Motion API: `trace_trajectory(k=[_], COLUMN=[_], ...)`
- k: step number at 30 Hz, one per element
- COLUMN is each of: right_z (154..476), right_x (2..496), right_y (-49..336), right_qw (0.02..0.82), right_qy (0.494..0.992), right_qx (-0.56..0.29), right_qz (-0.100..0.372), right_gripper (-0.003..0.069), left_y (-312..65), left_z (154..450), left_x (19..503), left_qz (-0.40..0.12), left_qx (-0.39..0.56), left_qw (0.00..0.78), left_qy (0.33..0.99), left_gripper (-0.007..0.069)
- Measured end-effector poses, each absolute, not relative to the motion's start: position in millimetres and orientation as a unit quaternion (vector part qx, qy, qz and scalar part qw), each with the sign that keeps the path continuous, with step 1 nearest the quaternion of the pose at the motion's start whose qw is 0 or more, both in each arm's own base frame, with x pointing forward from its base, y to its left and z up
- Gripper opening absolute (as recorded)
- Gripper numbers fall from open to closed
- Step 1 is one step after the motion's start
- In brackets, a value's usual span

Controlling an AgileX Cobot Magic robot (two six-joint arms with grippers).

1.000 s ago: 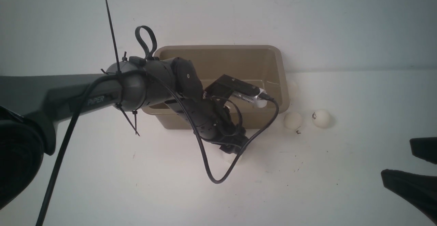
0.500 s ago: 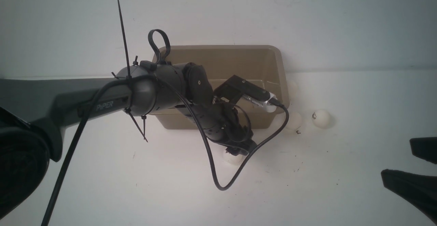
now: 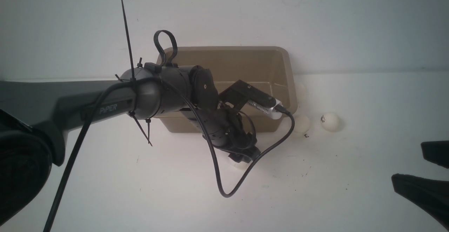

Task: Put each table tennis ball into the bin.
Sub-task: Use the left arm to clamp the table tennis ball closest to it

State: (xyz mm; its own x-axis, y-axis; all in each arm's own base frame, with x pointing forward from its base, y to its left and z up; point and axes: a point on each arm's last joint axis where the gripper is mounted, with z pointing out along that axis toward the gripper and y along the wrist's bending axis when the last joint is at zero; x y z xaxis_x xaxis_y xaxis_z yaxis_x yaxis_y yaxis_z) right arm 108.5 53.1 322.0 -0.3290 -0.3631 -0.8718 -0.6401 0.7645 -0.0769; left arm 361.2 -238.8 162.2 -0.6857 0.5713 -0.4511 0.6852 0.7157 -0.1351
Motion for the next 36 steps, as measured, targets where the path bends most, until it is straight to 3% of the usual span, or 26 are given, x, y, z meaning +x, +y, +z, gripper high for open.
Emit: trace_trajectory(k=[7,11,23,30,36], right_z=[322.0,322.0,322.1,322.4,322.4], right_x=[108.5,108.5,108.6,108.9,108.9], right_y=[53.1,53.1,53.1,52.9,52.9], right_qw=[0.488,0.488,0.49,0.492,0.492], right_qy=[0.803,0.802,0.8,0.799,0.799], right_qx=[-0.312,-0.314,-0.319,-0.318,-0.318], right_qz=[0.142,0.141,0.137,0.136,0.136], right_gripper=[0.0472,0.0472,0.0472,0.0472,0.0472], left_y=[-239.4,-239.7,-247.4,-257.8,-238.4], left_z=[153.3,153.1,160.8,231.2,283.6], left_x=[361.4,361.4,345.6,320.2,342.2], left_qz=[-0.149,-0.152,-0.158,-0.177,-0.151], left_qx=[0.344,0.338,0.387,0.495,0.452], left_qw=[0.181,0.18,0.145,0.225,0.401], left_qy=[0.909,0.911,0.897,0.82,0.783], left_gripper=[0.0431,0.0353,0.0352,0.0352,0.0352])
